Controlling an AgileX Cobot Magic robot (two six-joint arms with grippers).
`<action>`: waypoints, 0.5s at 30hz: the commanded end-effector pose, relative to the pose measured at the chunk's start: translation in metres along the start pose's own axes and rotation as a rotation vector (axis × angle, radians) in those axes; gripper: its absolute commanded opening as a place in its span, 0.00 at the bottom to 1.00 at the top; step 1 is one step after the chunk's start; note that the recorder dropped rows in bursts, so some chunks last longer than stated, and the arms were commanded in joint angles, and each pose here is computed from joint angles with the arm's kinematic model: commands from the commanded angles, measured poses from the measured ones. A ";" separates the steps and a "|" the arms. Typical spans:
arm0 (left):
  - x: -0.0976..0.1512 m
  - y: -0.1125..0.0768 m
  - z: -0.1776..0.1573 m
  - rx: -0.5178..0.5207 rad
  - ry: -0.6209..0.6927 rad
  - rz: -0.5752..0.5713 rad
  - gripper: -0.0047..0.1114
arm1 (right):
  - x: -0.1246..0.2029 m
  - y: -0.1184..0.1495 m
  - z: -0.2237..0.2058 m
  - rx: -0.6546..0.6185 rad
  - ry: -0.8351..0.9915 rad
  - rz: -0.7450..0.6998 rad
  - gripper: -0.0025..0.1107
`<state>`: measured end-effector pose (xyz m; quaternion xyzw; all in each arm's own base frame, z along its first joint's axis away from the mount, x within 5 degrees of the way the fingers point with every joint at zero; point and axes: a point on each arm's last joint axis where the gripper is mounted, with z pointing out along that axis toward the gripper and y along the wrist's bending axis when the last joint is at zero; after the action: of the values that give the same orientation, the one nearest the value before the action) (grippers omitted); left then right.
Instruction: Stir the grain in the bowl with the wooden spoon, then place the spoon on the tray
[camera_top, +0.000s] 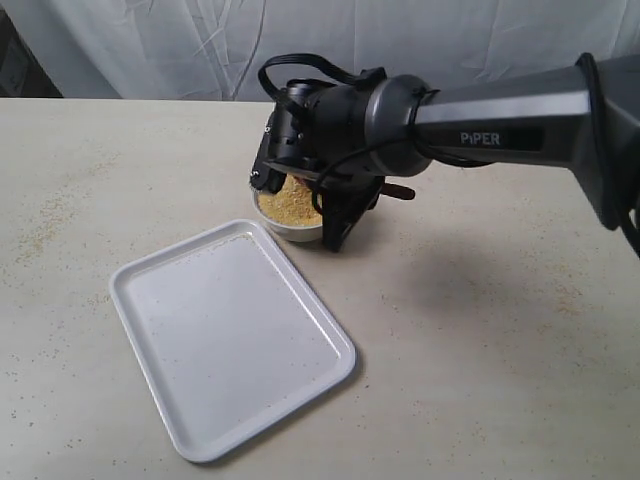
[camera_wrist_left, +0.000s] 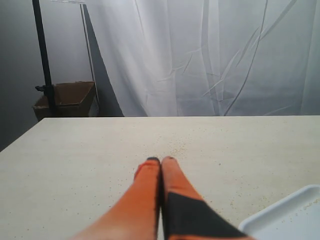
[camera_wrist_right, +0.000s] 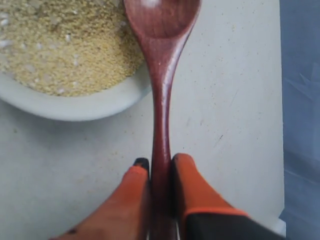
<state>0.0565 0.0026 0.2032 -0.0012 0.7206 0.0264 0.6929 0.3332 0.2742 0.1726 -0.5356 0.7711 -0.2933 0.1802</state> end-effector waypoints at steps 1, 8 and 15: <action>0.001 0.000 0.000 0.005 0.000 -0.007 0.04 | 0.000 0.005 0.010 0.010 0.044 -0.039 0.03; 0.001 0.000 0.000 0.005 0.000 -0.007 0.04 | -0.005 0.021 0.012 0.020 0.082 -0.123 0.03; 0.001 0.000 0.000 0.005 0.000 -0.007 0.04 | -0.013 0.026 -0.014 0.037 0.023 -0.140 0.03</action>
<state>0.0565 0.0026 0.2032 -0.0012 0.7206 0.0264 0.6929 0.3149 0.2918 0.1512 -0.5758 0.7365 -0.3265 0.1393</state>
